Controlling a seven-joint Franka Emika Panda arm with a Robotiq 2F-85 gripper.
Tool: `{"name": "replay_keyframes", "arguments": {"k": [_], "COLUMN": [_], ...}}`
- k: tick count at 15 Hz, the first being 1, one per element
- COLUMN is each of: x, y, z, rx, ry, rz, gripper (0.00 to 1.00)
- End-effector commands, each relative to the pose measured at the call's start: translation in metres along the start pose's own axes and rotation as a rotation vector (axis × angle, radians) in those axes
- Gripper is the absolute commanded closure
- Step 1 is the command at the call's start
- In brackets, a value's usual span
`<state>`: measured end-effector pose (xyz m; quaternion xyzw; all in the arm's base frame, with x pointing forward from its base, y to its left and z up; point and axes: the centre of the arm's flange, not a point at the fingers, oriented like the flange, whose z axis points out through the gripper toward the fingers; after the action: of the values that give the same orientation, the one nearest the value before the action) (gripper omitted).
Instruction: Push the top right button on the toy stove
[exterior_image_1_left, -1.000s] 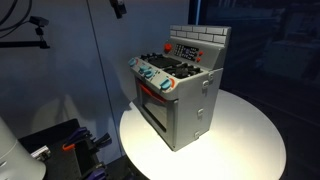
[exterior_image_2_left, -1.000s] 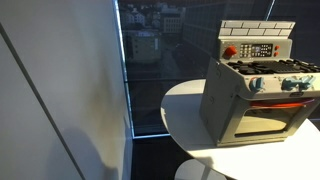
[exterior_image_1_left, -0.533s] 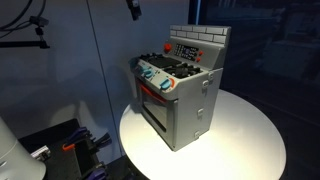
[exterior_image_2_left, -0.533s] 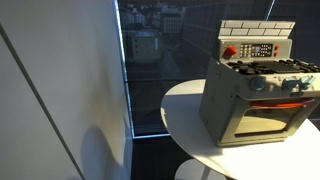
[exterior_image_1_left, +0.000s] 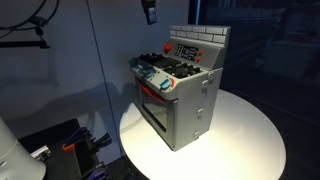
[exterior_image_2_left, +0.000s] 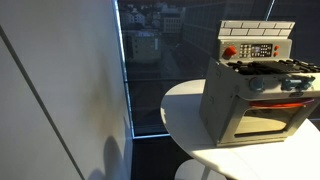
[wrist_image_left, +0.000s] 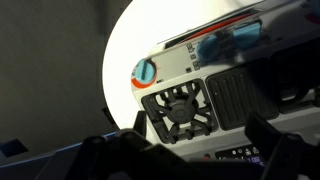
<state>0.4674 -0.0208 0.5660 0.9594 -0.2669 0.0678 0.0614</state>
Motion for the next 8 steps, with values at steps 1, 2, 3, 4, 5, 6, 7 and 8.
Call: {"name": "replay_keyframes", "arguments": {"k": [1, 2, 3, 4, 5, 6, 7, 8], "x": [0.020, 0.008, 0.010, 0.012, 0.013, 0.013, 0.013, 0.013], "y": [0.002, 0.004, 0.004, 0.004, 0.004, 0.003, 0.003, 0.002], "z": [-0.010, 0.003, 0.002, 0.000, -0.001, -0.001, -0.001, -0.001], "rx": [0.030, 0.007, 0.010, 0.012, 0.013, 0.013, 0.014, 0.014], "ry": [-0.020, -0.010, -0.009, -0.006, -0.005, -0.004, -0.004, -0.004], "rz": [0.009, 0.012, 0.016, 0.017, 0.017, 0.017, 0.016, 0.015], "gripper": [0.00, 0.00, 0.00, 0.00, 0.00, 0.00, 0.00, 0.00]}}
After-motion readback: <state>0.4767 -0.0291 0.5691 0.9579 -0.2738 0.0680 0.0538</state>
